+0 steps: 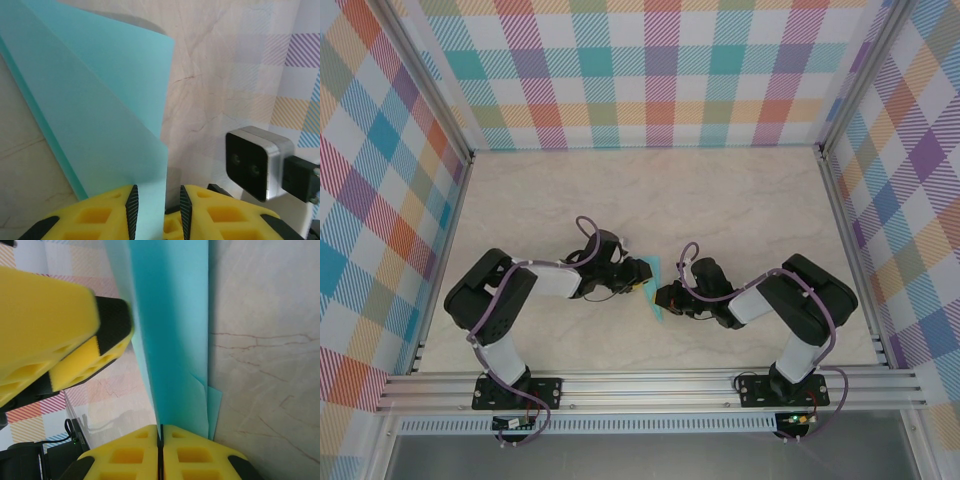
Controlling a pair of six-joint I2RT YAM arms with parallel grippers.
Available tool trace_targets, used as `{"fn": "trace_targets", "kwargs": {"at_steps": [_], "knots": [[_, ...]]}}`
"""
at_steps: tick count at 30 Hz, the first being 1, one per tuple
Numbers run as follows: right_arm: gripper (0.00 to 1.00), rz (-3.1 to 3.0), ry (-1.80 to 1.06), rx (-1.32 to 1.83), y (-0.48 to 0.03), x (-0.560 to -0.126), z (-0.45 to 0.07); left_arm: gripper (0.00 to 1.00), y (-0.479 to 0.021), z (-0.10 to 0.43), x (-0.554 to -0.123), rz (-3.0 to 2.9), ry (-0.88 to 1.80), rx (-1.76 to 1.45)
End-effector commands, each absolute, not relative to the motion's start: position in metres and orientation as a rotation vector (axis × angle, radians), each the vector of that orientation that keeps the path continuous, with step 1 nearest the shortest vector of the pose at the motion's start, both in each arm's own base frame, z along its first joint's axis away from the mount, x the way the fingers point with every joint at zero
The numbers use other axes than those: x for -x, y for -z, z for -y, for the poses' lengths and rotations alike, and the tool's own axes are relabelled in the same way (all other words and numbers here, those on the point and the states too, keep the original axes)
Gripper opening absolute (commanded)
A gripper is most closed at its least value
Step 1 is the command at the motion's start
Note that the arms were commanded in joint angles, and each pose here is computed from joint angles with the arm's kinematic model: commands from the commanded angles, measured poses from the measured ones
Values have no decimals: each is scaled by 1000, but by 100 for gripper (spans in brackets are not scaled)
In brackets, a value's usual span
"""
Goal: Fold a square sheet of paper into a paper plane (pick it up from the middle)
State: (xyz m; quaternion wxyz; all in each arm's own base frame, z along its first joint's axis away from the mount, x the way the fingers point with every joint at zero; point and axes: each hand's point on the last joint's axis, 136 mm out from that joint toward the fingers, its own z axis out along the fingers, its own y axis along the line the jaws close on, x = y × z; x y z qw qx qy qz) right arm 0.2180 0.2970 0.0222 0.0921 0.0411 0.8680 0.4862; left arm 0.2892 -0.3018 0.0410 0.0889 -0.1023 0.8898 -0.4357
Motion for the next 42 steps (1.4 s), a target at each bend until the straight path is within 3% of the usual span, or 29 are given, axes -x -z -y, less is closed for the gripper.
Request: {"fn": "trace_targets", "kwargs": {"at_steps": [1, 14, 21, 30, 42], "knots": [[10, -2660, -1364, -161, -8, -210, -286, 30, -37, 306, -290, -2654, 1299, 289], [24, -2638, -1337, -131, -37, -217, -288, 30, -24, 308, -286, -2696, 1281, 267], [27, -2663, -1305, -82, -44, -226, -296, 30, -24, 312, -283, -2704, 1287, 237], [22, -2714, -1229, -167, -27, -227, -288, 30, -32, 314, -284, -2695, 1291, 220], [5, -2730, -1239, -276, -11, -216, -277, 35, -61, 318, -291, -2628, 1330, 194]]}}
